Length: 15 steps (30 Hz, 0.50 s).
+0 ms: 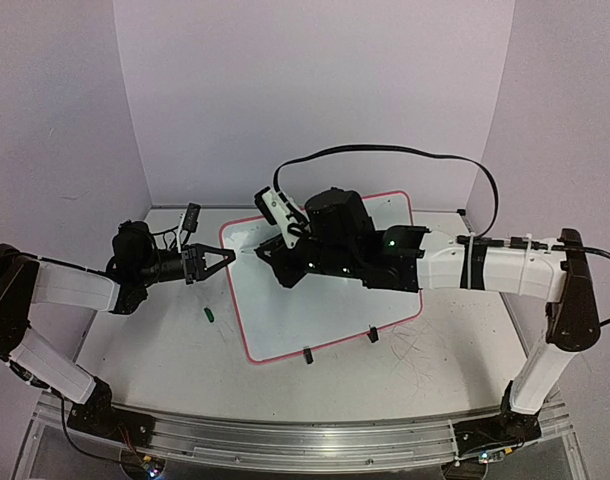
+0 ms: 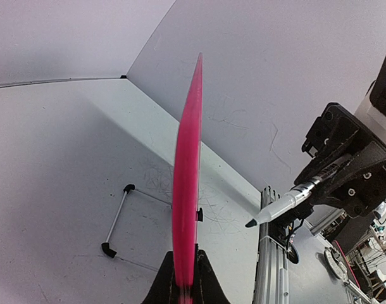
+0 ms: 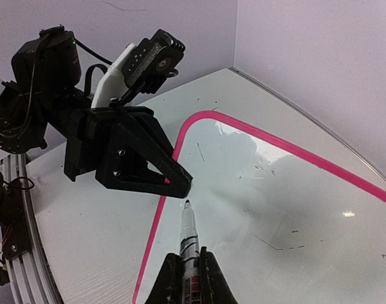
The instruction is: Write a sentence on the whiteboard
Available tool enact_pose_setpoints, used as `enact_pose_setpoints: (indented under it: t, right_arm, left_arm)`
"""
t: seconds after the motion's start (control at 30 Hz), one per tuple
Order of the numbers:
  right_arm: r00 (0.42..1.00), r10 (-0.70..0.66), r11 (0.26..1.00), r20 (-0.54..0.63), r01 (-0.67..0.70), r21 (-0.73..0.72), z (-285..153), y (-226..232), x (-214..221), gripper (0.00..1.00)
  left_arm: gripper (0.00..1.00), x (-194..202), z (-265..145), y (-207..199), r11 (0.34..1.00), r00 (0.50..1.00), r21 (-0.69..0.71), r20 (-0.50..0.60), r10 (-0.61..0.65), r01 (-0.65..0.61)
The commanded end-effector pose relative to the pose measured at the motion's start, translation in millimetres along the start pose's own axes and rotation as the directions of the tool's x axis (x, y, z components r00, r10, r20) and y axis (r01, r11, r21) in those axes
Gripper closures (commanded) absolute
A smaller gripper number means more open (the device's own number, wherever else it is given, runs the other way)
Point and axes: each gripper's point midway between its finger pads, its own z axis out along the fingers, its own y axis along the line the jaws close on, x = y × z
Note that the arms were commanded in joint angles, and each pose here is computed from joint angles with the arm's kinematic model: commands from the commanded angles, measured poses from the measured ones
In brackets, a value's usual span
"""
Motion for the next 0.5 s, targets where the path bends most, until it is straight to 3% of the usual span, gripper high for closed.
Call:
enact_pose_setpoints:
  t: [0.0, 0.47]
  right_arm:
    - [0.998, 0.013, 0.999, 0.068, -0.015, 0.037, 3, -3, -25, 1.00]
    - [0.995, 0.011, 0.999, 0.100, -0.014, 0.038, 15, -1, -32, 1.00]
  left_arm:
    - [1.00, -3, 3, -4, 0.997, 0.997, 0.011, -0.004, 0.073, -0.073]
    - [1.00, -2, 3, -4, 0.997, 0.997, 0.010, -0.008, 0.075, -0.075]
